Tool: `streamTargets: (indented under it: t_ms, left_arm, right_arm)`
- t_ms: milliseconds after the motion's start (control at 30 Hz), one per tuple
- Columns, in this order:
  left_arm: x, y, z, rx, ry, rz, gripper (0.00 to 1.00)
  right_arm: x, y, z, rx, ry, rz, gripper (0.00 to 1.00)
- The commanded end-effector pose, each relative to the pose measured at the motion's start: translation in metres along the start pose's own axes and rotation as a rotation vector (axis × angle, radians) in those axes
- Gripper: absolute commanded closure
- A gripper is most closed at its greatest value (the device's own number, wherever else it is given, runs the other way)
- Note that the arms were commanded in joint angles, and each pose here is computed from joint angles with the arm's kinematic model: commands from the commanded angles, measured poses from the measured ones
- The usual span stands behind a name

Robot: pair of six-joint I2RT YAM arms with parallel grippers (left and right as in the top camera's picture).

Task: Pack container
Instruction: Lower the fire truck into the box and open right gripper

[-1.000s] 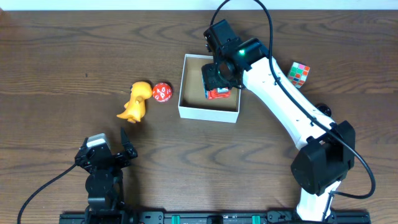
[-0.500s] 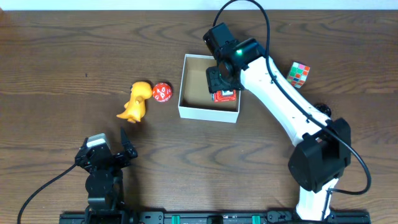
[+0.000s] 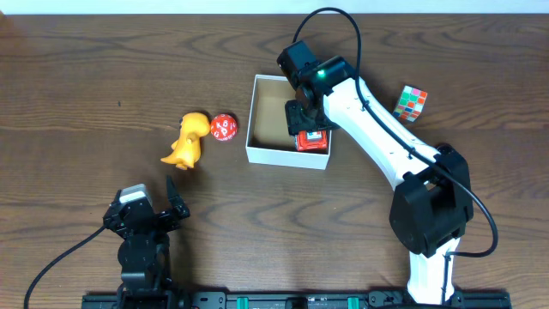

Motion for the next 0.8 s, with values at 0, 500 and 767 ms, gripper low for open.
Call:
streamTargets:
  t_ms: [0, 500, 767]
  left_arm:
    - [-0.0101, -0.0016, -0.0019, -0.005, 0.041, -0.022, 0.02]
    - [-0.0101, -0.0016, -0.0019, -0.005, 0.041, -0.022, 0.02]
    - [-0.0101, -0.0016, -0.0019, -0.005, 0.041, -0.022, 0.02]
  right_arm:
    - [0.0014, -0.0047, 0.0000, -0.017, -0.002, -0.037, 0.54]
    - [0.0007, -0.0021, 0.0000, 0.018, 0.018, -0.193, 0.51]
    - [0.0010, -0.0062, -0.0012, -0.020, 0.003, -0.219, 0.50]
Point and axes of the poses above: each gripper's point midway between its finger pads, its own z axis back along the fingers, its own y axis along the line the jaws close on, x = y × z, the point moved 9 cm from there along z, back along the fingers, and after that the axes turned 11 degrees about -z, right-handed, at the moved point
